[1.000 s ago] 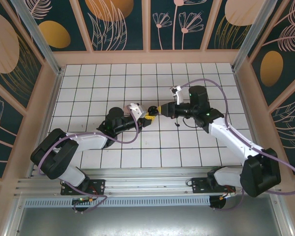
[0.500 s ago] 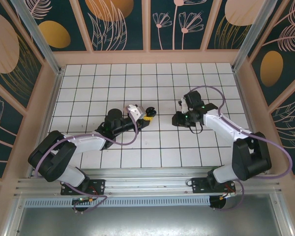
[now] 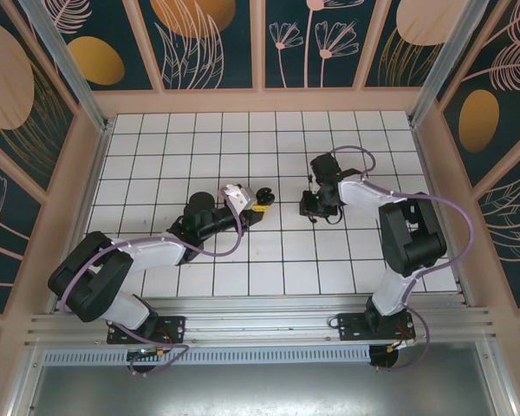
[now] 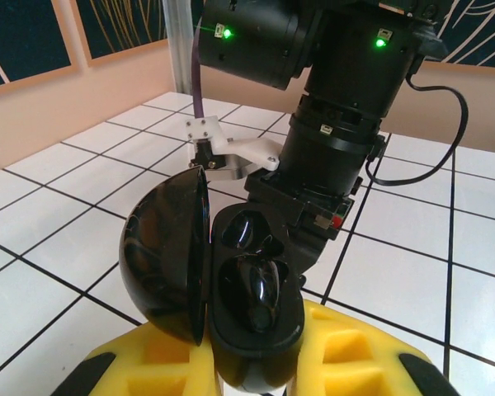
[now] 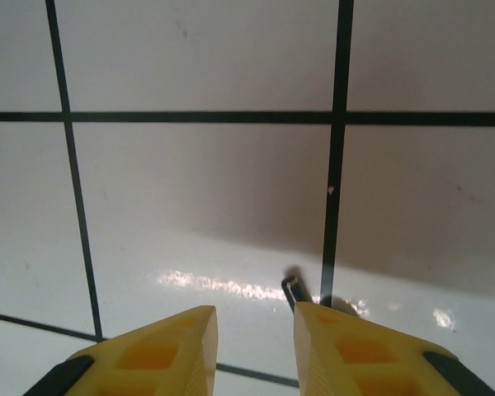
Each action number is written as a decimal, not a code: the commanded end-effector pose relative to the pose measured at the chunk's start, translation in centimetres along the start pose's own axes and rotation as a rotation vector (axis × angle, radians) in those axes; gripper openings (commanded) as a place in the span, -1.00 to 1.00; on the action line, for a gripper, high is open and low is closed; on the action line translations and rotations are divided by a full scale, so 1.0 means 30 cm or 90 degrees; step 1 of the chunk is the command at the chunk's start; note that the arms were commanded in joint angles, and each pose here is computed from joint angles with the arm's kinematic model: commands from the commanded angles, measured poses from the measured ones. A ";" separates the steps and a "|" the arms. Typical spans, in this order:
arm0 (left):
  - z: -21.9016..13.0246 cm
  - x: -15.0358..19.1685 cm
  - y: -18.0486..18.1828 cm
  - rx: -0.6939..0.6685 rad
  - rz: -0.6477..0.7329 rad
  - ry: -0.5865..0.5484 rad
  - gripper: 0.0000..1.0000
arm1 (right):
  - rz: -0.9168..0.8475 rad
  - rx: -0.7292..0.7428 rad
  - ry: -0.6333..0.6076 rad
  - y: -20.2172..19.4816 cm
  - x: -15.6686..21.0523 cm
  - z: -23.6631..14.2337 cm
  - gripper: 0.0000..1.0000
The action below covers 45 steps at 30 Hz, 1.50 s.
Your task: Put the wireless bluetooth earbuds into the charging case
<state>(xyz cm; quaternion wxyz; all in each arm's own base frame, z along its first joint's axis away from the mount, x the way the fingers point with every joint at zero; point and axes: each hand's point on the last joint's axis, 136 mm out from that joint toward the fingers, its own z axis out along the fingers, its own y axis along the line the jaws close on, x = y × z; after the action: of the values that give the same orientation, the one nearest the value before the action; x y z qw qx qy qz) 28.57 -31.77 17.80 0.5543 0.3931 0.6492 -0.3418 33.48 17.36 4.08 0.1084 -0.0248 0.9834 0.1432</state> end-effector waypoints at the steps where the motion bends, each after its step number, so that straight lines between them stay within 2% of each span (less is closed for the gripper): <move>1: -0.012 -0.016 -0.004 -0.003 0.011 -0.007 -0.83 | -0.011 0.006 -0.013 -0.003 -0.044 0.015 -0.38; 12: -0.007 -0.012 0.000 -0.007 0.012 -0.005 -0.82 | -0.022 -0.016 0.024 0.016 -0.019 0.070 -0.42; 18: -0.004 -0.008 0.001 -0.006 0.013 -0.002 -0.82 | -0.053 -0.040 0.058 0.053 0.042 0.070 -0.45; 33: -0.008 -0.001 0.003 -0.009 0.012 0.006 -0.82 | -0.063 -0.014 0.111 0.024 0.167 0.020 -0.51; 40: -0.006 -0.013 0.001 -0.006 0.015 0.000 -0.82 | -0.033 -0.022 0.052 0.048 0.099 -0.077 -0.48; 45: -0.007 -0.014 0.001 -0.006 0.016 0.001 -0.83 | 0.060 0.026 0.034 -0.041 0.045 -0.121 -0.43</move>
<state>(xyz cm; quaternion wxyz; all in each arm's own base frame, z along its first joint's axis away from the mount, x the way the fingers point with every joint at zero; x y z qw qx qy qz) 28.61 -31.58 16.96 0.5437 0.3943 0.6613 -0.3341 30.90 17.22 5.72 0.0725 -0.0332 0.9849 0.1534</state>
